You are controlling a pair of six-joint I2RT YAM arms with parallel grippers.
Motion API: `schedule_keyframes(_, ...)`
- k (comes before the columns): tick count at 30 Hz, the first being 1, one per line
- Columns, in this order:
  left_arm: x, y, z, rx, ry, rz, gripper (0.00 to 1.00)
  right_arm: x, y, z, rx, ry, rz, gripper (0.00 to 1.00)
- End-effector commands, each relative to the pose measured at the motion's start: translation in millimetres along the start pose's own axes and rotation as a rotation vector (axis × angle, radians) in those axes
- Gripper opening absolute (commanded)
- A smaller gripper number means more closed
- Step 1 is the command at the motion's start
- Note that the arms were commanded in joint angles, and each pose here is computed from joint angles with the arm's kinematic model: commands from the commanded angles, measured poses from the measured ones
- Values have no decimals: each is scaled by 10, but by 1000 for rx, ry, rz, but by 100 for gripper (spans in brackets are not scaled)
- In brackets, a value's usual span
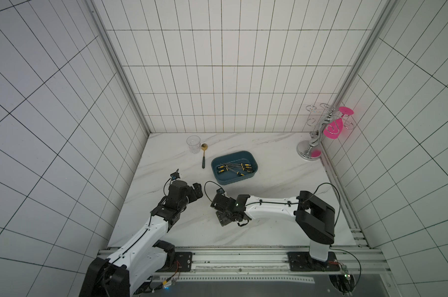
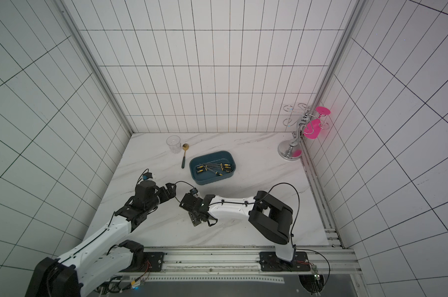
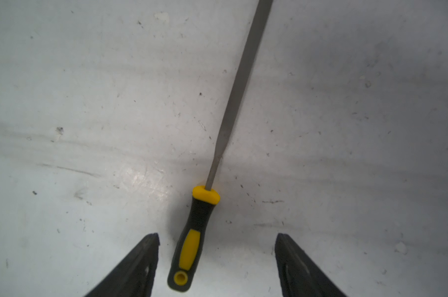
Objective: Put the file tool into the storage box
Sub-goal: Pick up the file tool from the center of the board.
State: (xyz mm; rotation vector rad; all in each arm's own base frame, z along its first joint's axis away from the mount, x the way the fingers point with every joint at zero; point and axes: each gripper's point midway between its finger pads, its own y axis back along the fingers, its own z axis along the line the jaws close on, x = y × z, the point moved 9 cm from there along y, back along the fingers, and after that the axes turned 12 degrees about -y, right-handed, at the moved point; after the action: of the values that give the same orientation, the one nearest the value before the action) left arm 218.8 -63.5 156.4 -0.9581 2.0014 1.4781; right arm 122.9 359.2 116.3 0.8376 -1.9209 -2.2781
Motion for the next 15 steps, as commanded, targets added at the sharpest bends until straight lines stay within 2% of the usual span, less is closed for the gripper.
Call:
schedule_keyframes(1,-47,30,-10,6,2,-14,98,4,5,20,38,1,24,75)
schedule_keyframes(10,-45,36,-7,5,2,-16,98,49,-87,93,75,22,43,72)
schedule_keyframes(15,-43,34,-6,4,2,-14,99,76,-133,105,95,26,52,64)
